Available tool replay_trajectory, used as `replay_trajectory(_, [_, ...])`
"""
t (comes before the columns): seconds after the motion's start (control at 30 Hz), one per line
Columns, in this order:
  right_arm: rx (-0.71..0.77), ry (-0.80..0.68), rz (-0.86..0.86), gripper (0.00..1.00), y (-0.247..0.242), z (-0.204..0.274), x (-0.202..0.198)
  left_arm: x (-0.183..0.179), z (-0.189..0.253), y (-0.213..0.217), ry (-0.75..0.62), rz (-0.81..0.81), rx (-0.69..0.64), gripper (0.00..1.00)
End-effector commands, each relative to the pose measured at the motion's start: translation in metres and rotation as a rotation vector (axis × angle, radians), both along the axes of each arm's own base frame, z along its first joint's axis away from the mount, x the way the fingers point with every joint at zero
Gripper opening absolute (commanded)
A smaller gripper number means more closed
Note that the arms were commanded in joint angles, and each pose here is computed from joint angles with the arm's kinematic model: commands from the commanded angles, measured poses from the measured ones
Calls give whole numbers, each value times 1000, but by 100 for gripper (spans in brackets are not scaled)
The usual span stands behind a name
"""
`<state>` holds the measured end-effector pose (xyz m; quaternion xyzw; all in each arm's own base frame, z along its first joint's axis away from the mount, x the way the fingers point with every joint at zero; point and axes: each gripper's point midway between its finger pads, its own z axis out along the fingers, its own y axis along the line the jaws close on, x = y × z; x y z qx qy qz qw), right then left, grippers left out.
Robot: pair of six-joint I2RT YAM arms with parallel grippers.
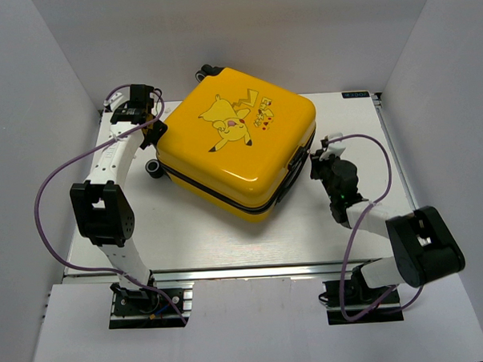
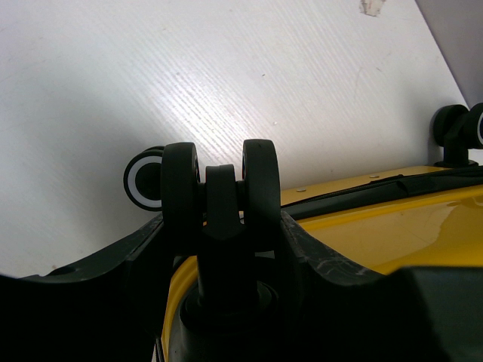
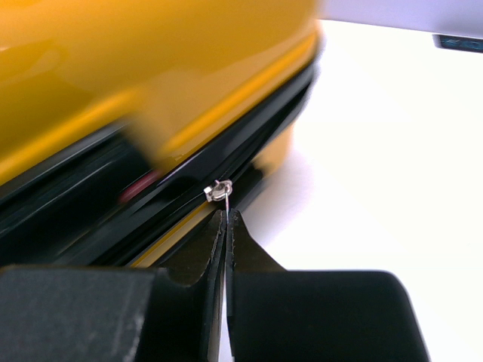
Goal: Pack the luggage
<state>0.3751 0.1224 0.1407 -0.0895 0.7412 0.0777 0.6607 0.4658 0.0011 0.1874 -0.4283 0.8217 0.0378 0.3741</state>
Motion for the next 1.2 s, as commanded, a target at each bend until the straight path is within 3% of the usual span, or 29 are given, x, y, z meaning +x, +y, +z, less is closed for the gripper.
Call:
replay_trajectory(0.0, [-33,-114,-295,0,-78,36,44,-1,-53,42,148,12,127,0])
replay_trajectory(0.13, [-16,-130,-322,0,-99,35,76,5,-59,54,151,11,146,0])
replay_trajectory(0.3, [-100,-137,-368,0,-147,31,109,20,-62,64,154,9,158,0])
replay_trajectory(0.4, [-173,-201,-223,0,-140,36,132,30,-68,63,148,-11,157,0])
replay_trajectory(0.53, [-249,-244,114,0,-100,26,155,50,-70,62,111,-88,170,0])
replay_trajectory(0.73, [-230,-286,446,0,-44,25,176,92,-72,50,33,-241,190,0])
replay_trajectory(0.83, [-204,-313,536,0,-21,27,182,106,-70,39,23,-313,235,0])
replay_trajectory(1.17, [-161,-340,677,0,64,24,193,126,-73,7,-51,-466,167,0])
